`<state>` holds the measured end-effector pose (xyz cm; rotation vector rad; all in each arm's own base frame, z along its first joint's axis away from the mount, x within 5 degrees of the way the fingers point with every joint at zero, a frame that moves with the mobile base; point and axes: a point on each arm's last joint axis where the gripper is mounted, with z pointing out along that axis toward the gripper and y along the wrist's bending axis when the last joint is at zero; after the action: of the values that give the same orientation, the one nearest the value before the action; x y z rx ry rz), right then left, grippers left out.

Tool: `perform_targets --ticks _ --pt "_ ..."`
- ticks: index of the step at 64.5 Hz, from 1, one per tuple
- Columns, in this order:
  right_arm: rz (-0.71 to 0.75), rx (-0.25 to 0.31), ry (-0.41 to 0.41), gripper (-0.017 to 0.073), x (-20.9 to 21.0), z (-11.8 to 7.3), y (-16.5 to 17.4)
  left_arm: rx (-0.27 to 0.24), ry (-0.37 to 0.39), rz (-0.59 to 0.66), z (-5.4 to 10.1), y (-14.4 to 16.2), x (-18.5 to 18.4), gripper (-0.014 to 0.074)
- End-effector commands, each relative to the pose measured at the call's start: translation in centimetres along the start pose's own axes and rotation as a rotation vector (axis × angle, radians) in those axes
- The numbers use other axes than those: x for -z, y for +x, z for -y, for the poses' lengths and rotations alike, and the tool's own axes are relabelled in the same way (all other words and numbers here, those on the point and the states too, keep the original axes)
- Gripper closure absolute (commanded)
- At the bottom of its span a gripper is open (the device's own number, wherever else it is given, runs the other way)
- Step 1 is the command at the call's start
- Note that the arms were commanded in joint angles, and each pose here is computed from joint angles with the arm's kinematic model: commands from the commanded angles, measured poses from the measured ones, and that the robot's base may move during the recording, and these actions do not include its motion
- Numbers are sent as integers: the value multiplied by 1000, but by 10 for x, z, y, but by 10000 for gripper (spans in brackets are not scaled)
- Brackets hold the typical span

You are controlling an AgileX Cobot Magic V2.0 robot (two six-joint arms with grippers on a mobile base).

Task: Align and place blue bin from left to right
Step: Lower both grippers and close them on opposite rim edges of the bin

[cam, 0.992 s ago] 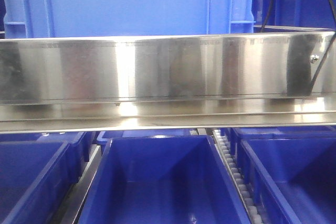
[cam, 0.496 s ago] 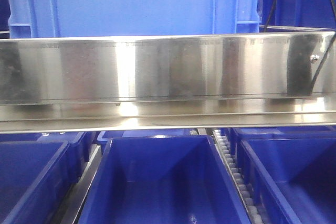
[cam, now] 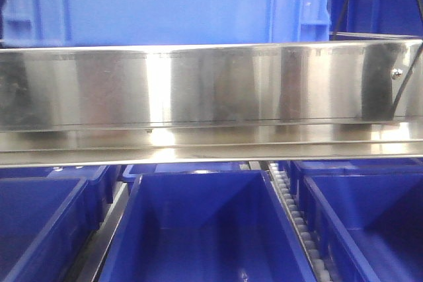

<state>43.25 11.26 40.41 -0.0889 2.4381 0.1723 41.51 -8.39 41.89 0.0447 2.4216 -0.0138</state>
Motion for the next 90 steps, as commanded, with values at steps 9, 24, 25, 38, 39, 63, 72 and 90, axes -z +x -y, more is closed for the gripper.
perform_targets --ticks 9,24,25,38,39,63,72,90 --pt "171 17 -22 629 66 0 -11 7 64 169 5 -11 61 610" --pt "248 22 -37 629 108 -1 -10 -4 92 224 11 -8 92 610" --pt "253 22 -38 629 110 -1 -10 -7 96 228 12 -8 94 610" --pt "295 21 -45 629 133 0 -8 -13 108 250 15 -6 106 610" --pt "295 21 -45 629 133 0 -8 -13 108 250 15 -6 106 610" --pt "296 21 -45 629 133 0 -8 -14 106 250 15 -6 106 610" --pt "296 21 -45 629 133 0 -8 -14 106 250 15 -6 106 610" --pt "296 21 -45 629 133 0 -8 -14 106 250 15 -6 106 610"
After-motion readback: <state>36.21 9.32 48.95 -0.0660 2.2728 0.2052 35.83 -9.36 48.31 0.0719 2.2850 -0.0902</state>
